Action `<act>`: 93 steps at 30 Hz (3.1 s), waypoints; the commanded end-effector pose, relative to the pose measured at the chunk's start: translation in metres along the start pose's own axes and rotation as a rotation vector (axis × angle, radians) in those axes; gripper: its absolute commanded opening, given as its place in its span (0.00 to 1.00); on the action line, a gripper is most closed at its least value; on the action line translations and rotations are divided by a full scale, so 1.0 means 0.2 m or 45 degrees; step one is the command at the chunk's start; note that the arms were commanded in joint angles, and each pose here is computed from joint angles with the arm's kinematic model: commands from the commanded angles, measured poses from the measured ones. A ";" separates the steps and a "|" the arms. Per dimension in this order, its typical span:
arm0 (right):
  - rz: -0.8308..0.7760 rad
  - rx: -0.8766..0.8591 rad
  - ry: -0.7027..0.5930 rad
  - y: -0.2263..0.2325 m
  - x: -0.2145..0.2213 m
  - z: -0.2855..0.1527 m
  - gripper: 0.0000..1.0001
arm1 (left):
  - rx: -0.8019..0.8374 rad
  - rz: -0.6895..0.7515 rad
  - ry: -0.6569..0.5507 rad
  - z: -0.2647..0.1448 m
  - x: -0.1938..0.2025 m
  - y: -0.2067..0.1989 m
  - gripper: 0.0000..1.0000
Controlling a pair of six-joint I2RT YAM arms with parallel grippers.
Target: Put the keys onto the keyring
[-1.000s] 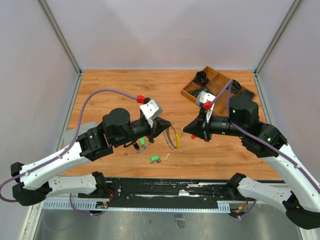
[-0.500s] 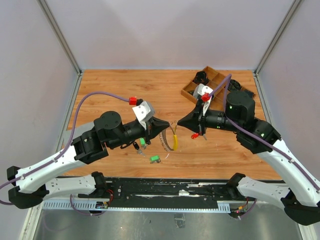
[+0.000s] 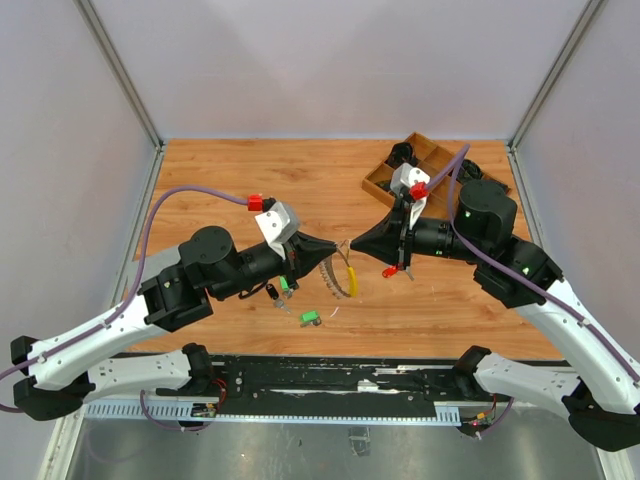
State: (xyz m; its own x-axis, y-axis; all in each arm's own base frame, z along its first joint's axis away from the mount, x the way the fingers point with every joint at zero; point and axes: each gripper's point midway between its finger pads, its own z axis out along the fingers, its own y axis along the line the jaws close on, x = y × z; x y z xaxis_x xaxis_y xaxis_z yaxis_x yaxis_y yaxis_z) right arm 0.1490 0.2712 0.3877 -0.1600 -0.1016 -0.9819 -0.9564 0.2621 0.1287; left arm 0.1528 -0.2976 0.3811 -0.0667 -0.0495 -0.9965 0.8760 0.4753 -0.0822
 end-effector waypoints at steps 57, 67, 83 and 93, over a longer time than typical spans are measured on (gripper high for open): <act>0.116 0.035 -0.026 -0.01 0.02 0.04 0.01 | 0.032 -0.017 -0.107 -0.02 -0.11 -0.03 0.00; 0.135 0.084 -0.015 -0.04 0.04 0.03 0.01 | 0.028 -0.017 -0.109 -0.03 -0.11 -0.03 0.00; 0.168 0.115 -0.008 -0.06 0.06 0.03 0.01 | 0.036 -0.015 -0.103 -0.02 -0.10 -0.03 0.00; 0.203 0.112 -0.013 -0.05 0.05 0.03 0.01 | 0.035 -0.014 -0.086 -0.01 -0.08 -0.03 0.01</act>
State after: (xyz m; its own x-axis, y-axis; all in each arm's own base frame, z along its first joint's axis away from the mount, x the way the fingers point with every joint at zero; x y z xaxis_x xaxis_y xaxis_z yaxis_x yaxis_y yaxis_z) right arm 0.1599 0.2742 0.3787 -0.2830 -0.0493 -0.9579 -0.9075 0.3369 0.2508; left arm 0.1512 -0.2971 0.3828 -0.0654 -0.0604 -0.9960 0.8787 0.4696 -0.0862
